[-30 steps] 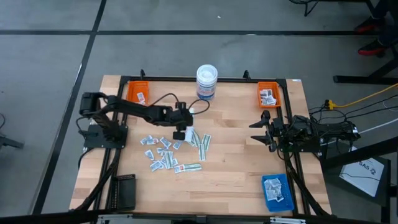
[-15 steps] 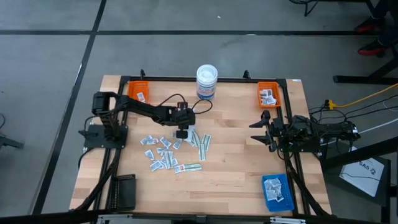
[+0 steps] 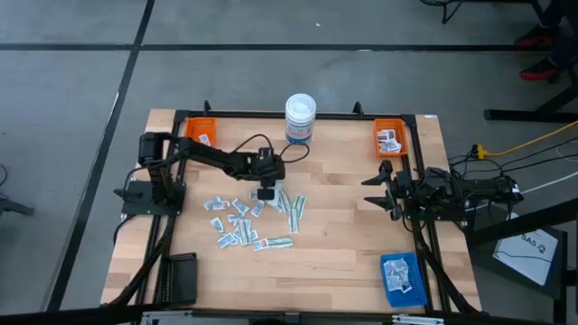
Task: Pick & Place First Aid Supplies
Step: Put the green bandage pack into the black bin
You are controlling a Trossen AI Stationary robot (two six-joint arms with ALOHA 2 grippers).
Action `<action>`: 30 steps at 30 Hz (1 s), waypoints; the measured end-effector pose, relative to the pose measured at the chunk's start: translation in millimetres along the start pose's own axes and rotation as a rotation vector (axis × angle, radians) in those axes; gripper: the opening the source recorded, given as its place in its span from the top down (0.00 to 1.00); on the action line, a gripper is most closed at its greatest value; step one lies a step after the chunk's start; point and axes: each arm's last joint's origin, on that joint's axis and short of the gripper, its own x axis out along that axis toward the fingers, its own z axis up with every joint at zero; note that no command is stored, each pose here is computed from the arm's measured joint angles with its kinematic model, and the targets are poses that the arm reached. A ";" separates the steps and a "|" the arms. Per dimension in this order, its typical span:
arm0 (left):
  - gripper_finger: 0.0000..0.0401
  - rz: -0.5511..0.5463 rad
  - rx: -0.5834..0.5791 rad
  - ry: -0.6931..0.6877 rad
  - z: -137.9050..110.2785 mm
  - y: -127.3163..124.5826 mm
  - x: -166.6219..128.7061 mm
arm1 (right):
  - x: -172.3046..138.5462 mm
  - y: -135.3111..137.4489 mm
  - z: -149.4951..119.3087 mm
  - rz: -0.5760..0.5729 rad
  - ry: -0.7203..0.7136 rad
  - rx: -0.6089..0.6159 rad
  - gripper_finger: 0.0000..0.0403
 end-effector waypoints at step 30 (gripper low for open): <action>0.99 -0.131 -0.221 -0.187 14.5 0.3 -80.3 | 0.0 0.0 0.0 0.000 0.000 0.000 0.39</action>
